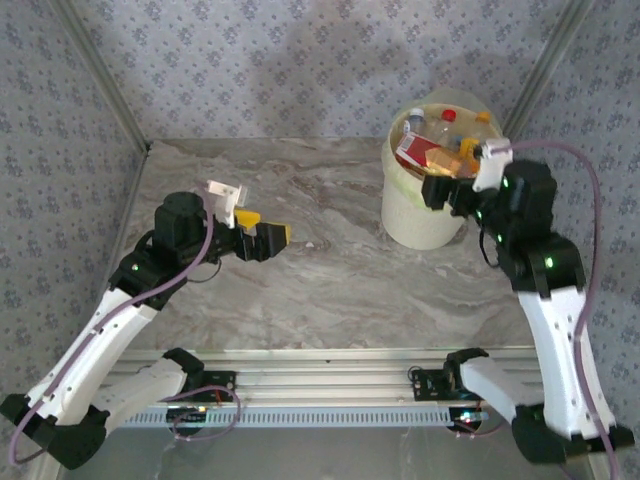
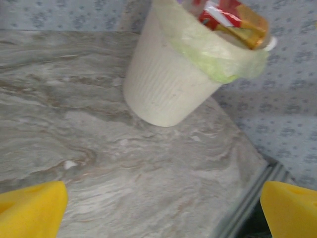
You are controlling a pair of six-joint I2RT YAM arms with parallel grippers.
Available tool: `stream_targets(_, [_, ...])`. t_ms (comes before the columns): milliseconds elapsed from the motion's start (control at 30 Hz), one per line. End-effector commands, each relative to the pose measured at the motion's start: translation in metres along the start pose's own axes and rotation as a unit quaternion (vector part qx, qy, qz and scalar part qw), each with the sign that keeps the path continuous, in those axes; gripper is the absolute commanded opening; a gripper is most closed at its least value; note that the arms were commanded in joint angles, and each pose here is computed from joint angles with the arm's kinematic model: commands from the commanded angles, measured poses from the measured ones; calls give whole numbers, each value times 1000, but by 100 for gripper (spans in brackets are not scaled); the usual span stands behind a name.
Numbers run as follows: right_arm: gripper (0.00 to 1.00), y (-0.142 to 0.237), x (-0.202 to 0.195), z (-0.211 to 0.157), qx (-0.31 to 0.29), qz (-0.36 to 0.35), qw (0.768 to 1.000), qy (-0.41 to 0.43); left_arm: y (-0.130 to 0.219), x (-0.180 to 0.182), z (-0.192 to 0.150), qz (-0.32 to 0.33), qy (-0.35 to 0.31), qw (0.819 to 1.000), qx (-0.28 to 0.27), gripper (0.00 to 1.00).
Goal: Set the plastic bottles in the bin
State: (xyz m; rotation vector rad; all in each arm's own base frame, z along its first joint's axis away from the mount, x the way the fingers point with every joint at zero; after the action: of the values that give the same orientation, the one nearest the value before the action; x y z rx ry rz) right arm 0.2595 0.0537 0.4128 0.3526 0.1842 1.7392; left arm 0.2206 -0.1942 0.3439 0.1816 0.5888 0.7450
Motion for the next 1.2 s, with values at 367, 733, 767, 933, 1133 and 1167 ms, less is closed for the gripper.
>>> stream_targets(367, [100, -13, -38, -117, -33, -68, 997, -33, 28, 78, -20, 219, -79, 969, -83, 100])
stream_targets(733, [100, -57, -86, -195, -59, -179, 982, -20, 42, 132, -64, 333, -133, 929, -92, 100])
stream_targets(767, [100, -60, -90, -201, -64, -183, 981, -17, 42, 136, -67, 338, -133, 927, -90, 100])
stream_targets(933, [100, -70, -111, -220, -66, -216, 974, 1, 41, 160, -84, 361, -103, 922, -90, 100])
stream_targets(1133, [100, -86, -125, -233, -71, -226, 971, -2, 38, 185, -97, 389, -98, 909, -110, 100])
stream_targets(1167, [100, -90, -126, -236, -66, -227, 972, -1, 38, 190, -99, 397, -98, 905, -115, 100])
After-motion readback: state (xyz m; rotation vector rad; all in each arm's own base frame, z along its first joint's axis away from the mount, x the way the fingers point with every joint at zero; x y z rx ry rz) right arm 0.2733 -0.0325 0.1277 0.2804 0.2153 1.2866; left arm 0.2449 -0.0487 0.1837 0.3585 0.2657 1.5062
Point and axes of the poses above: each hand's point on the last joint's axis, 136 mm out from that joint toward the fingers, its own y axis back along the fingers, its own x axis along the line the jaws close on, z = x × y, the point moved 2 cm from there along y, back along the fingers
